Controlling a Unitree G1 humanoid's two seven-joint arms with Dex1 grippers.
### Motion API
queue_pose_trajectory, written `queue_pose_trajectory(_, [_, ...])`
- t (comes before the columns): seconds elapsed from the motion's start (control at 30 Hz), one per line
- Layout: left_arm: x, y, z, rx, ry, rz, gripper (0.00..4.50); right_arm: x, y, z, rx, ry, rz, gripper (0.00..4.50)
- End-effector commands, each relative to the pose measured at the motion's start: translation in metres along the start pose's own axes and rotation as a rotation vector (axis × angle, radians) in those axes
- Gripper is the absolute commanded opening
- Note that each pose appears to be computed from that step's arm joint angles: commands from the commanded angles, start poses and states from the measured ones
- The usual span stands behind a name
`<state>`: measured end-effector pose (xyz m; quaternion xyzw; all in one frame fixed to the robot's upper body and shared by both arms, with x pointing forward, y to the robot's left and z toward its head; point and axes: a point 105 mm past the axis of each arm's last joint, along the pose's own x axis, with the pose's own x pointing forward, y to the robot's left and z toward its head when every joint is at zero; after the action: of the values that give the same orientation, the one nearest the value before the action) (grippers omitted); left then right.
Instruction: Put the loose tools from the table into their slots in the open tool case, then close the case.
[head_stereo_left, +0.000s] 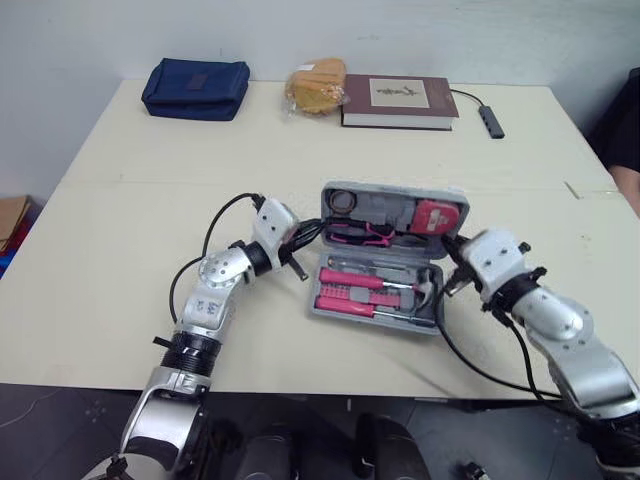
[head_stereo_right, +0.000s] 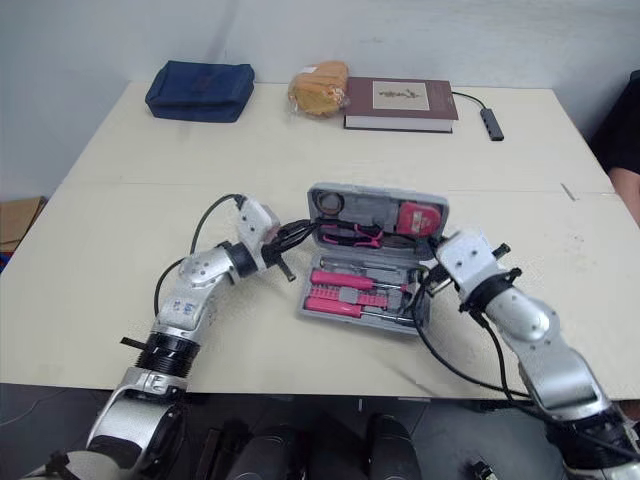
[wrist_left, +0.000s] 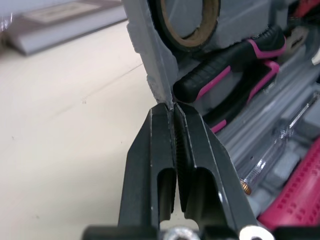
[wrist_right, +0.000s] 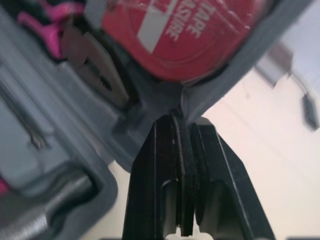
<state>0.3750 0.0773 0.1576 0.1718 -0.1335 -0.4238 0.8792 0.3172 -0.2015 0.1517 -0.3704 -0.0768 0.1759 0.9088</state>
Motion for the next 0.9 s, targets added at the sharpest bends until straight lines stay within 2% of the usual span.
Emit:
queue_pose_trajectory(0.03, [-0.026, 0.020, 0.017, 0.199, -0.110, 0.058, 0.01, -0.021, 0.002, -0.028, -0.327, 0.032, 0.001, 0.00])
queue_pose_trajectory(0.13, [-0.037, 0.011, 0.009, 0.283, -0.099, 0.016, 0.01, -0.035, 0.022, -0.035, -0.472, -0.008, 0.015, 0.00])
queue_pose_trajectory(0.27, [-0.042, -0.001, 0.004, 0.271, -0.112, -0.049, 0.01, -0.045, 0.038, -0.044, -0.518, -0.026, 0.045, 0.00])
queue_pose_trajectory(0.3, [-0.046, -0.004, 0.002, 0.268, -0.115, -0.059, 0.29, -0.049, 0.044, -0.044, -0.506, -0.035, 0.067, 0.00])
queue_pose_trajectory(0.37, [-0.058, -0.007, -0.006, 0.252, -0.091, -0.072, 0.87, -0.059, 0.050, -0.044, -0.496, -0.043, 0.090, 0.78])
queue_pose_trajectory(0.4, [-0.063, -0.005, -0.008, 0.254, -0.079, -0.065, 1.32, -0.062, 0.050, -0.044, -0.503, -0.041, 0.095, 1.20])
queue_pose_trajectory(0.43, [-0.068, -0.002, -0.011, 0.247, -0.064, -0.058, 1.47, -0.066, 0.047, -0.045, -0.513, -0.035, 0.088, 1.43])
queue_pose_trajectory(0.47, [-0.076, 0.003, -0.015, 0.240, -0.029, -0.055, 2.05, -0.074, 0.041, -0.049, -0.534, -0.012, 0.079, 2.08])
queue_pose_trajectory(0.5, [-0.087, 0.009, -0.021, 0.213, 0.019, -0.054, 2.31, -0.084, 0.035, -0.050, -0.545, 0.000, 0.076, 2.39])
queue_pose_trajectory(0.57, [-0.104, 0.022, -0.029, 0.161, 0.095, -0.043, 3.18, -0.100, 0.029, -0.051, -0.539, 0.021, 0.088, 3.30])
queue_pose_trajectory(0.63, [-0.114, 0.029, -0.033, 0.125, 0.131, -0.032, 3.18, -0.109, 0.028, -0.051, -0.519, 0.033, 0.102, 3.30])
queue_pose_trajectory(0.77, [-0.108, 0.044, -0.025, 0.030, 0.113, -0.020, 3.18, -0.122, 0.017, -0.033, -0.200, 0.054, 0.065, 3.30])
queue_pose_trajectory(0.8, [-0.104, 0.045, -0.025, 0.016, 0.110, -0.020, 2.77, -0.122, 0.016, -0.030, -0.138, 0.051, 0.065, 2.78])
queue_pose_trajectory(0.83, [-0.100, 0.044, -0.024, 0.002, 0.101, -0.027, 2.63, -0.124, 0.018, -0.030, -0.048, 0.065, 0.073, 2.41])
queue_pose_trajectory(0.9, [-0.090, 0.042, -0.022, -0.011, 0.096, -0.053, 1.86, -0.126, 0.023, -0.028, 0.094, 0.071, 0.096, 1.50])
